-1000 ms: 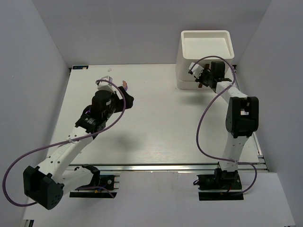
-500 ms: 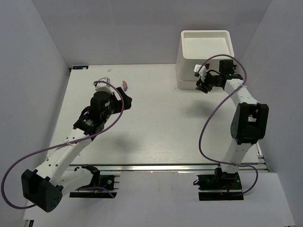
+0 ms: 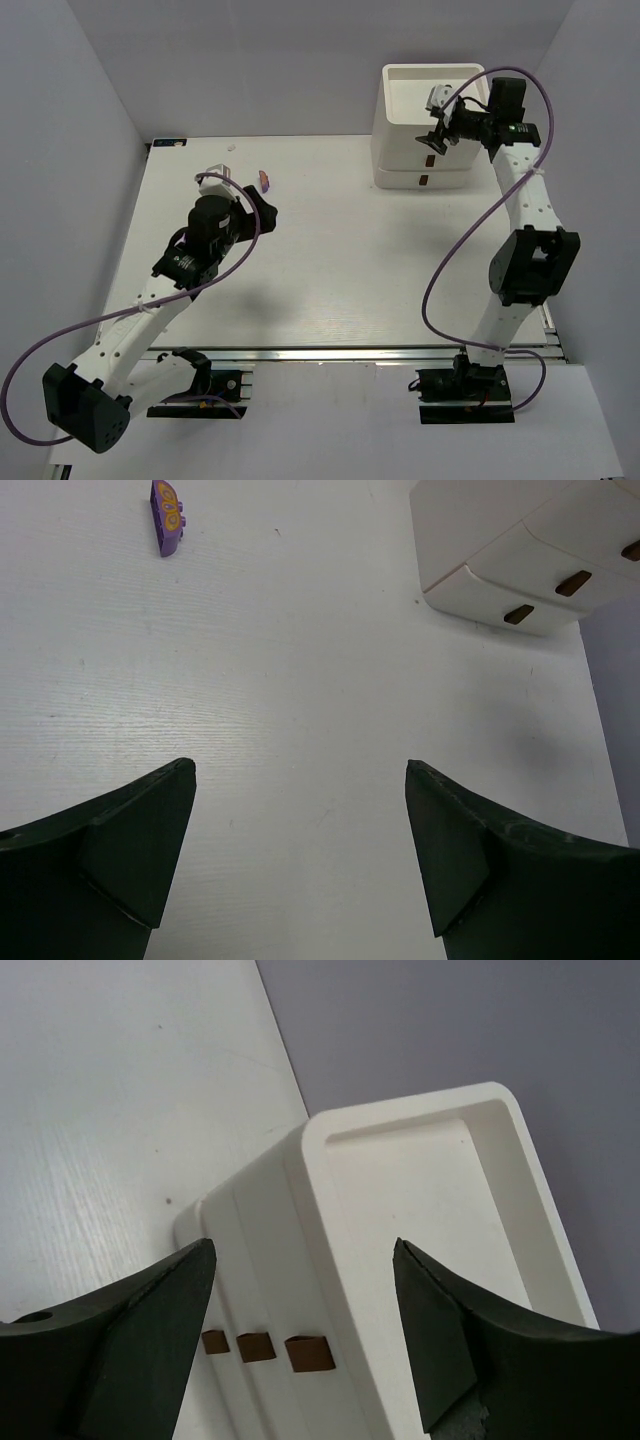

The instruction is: Sort the legos into containers by color

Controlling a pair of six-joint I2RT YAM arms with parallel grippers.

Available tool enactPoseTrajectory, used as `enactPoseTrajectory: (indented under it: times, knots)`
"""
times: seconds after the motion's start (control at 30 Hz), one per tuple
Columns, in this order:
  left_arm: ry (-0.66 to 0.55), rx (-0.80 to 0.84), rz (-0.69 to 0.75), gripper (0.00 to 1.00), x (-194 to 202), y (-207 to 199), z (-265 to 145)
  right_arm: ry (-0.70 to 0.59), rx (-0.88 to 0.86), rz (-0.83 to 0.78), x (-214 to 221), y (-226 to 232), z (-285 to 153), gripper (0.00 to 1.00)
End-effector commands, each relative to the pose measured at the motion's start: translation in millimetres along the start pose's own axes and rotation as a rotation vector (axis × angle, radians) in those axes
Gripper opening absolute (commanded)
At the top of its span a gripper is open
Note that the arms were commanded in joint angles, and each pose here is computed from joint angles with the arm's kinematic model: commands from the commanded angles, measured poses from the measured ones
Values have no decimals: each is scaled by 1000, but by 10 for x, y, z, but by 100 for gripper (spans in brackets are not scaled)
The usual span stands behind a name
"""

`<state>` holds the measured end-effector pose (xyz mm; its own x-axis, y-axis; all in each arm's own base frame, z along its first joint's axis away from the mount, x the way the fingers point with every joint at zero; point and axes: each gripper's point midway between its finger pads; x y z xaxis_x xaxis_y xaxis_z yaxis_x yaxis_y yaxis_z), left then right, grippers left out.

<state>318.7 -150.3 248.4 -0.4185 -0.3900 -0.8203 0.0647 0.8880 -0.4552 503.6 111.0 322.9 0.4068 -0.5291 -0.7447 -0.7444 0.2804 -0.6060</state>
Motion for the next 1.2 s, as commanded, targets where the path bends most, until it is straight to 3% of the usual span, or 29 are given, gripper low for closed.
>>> enactPoseTrajectory:
  times: [0.0,0.3,0.5,0.7,0.83,1.17]
  knots:
    - [-19,-8,-5,95,-12,58,-94,41,34,-3,279,-206,136,77]
    - [-22,-28,-6,95,-8,111,-146,77,16,-29,615,-375,389,77]
    - [-13,-44,-11,95,37,158,-149,119,-35,-24,857,-193,424,72]
    - [-10,-48,-12,95,65,179,-150,132,-153,-42,840,143,313,47]
    - [-3,-48,-6,96,81,178,-135,159,-205,-21,877,299,249,23]
    - [-3,-42,-8,95,89,176,-147,137,-241,-25,691,398,117,20]
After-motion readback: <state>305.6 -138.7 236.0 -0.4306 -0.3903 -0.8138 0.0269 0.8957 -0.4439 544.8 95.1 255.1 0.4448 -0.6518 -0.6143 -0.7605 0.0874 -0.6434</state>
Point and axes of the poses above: each gripper's point midway between its finger pads, its own z axis out along the fingers, its own y axis along the line the jaws close on, x = y × z, and after that the axes turned 1 degree about -z, right-handed
